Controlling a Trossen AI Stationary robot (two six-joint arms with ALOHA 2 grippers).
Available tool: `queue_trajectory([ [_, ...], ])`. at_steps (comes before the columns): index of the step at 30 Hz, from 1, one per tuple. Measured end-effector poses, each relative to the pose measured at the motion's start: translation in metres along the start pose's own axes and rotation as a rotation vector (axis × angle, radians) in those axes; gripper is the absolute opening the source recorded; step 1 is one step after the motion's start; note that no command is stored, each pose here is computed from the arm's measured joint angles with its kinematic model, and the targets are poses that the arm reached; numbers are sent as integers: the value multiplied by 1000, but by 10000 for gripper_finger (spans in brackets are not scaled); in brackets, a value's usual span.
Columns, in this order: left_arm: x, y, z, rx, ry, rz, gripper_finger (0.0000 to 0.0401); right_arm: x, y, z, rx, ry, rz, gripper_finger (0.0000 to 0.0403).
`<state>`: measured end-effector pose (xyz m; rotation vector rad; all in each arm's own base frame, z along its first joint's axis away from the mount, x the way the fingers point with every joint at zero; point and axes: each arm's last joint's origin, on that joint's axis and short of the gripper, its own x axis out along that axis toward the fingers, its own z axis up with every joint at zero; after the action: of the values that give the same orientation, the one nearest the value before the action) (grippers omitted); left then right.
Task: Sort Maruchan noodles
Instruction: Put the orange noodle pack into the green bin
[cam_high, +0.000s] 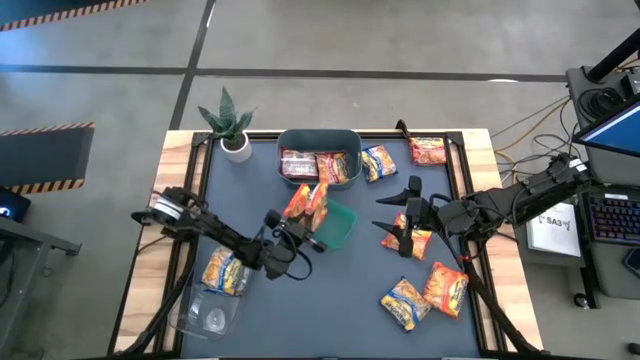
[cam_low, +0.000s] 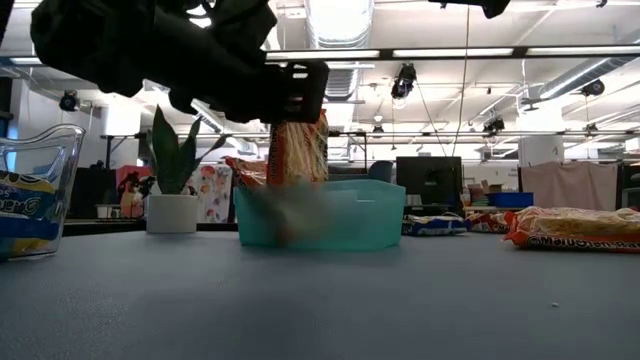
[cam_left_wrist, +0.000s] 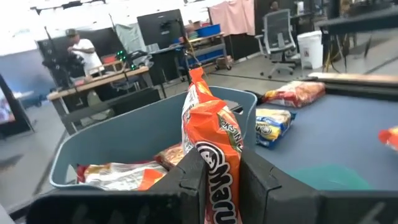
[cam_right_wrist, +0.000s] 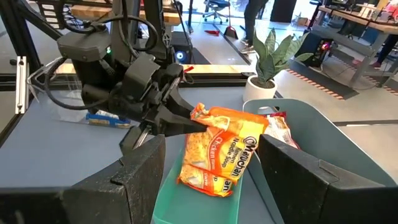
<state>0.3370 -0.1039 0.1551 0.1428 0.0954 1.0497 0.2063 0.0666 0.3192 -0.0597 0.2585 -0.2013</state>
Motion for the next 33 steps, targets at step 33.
queue_trajectory([
  [33, -20, 2, 2, -69, 0, 43, 158, 0, 0, 0, 15, 0, 0, 247],
])
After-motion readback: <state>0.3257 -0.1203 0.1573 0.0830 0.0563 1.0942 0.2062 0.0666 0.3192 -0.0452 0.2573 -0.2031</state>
